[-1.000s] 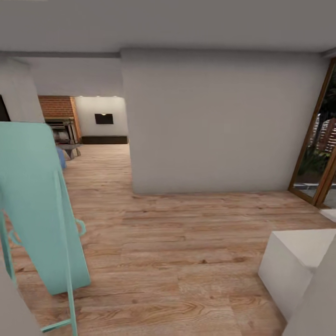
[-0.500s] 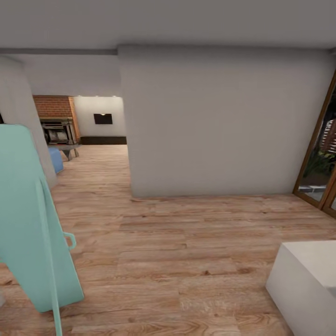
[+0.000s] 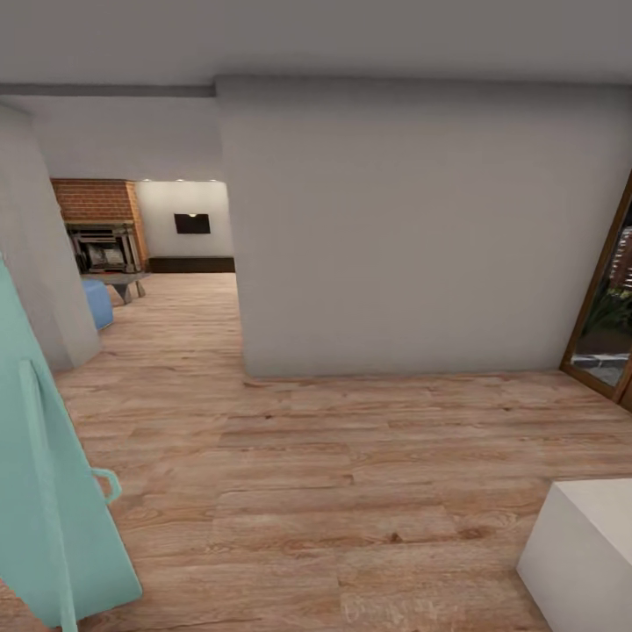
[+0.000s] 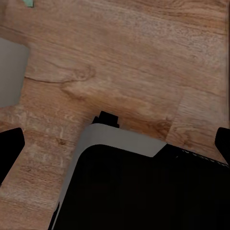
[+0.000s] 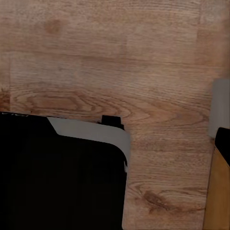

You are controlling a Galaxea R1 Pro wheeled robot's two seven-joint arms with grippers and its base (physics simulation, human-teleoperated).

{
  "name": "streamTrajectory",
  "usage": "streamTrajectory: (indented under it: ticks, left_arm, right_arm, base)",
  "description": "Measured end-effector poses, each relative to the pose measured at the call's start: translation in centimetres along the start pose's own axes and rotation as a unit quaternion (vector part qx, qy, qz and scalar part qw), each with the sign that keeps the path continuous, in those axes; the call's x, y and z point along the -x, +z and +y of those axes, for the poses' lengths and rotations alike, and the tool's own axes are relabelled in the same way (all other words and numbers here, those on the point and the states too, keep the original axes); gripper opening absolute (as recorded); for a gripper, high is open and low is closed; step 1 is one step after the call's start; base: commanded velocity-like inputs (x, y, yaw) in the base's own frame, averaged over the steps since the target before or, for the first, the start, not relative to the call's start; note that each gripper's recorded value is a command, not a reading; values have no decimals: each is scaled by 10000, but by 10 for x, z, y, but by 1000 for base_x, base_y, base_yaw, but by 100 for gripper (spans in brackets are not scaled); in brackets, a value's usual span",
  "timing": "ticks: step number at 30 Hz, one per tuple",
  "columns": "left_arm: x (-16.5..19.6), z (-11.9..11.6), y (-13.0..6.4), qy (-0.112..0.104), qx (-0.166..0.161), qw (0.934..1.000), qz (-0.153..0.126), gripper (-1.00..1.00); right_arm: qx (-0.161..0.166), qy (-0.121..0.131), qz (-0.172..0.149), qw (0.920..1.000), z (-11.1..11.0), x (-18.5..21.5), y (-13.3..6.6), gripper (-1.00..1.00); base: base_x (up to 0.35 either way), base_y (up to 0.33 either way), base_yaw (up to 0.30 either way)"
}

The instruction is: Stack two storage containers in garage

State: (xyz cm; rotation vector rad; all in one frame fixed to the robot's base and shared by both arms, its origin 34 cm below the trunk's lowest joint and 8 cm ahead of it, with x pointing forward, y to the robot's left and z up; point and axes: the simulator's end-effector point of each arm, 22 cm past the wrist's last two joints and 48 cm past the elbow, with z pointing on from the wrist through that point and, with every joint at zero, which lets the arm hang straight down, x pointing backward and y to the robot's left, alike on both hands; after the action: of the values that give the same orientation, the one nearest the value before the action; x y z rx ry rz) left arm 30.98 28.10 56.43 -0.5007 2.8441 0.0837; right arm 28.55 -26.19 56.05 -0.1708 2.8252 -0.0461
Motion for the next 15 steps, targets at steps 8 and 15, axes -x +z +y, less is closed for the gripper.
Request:
streamTrajectory:
  ticks: [8,15]
  left_arm:
    - [0,0,0,0,0,10000,0,100]
    - [0,0,0,0,0,10000,0,100]
  right_arm:
    - [-1,0,-1,10000,0,0,0,100]
    - [-1,0,0,10000,0,0,0,100]
  base:
    - [324,0,0]
    - [324,0,0]
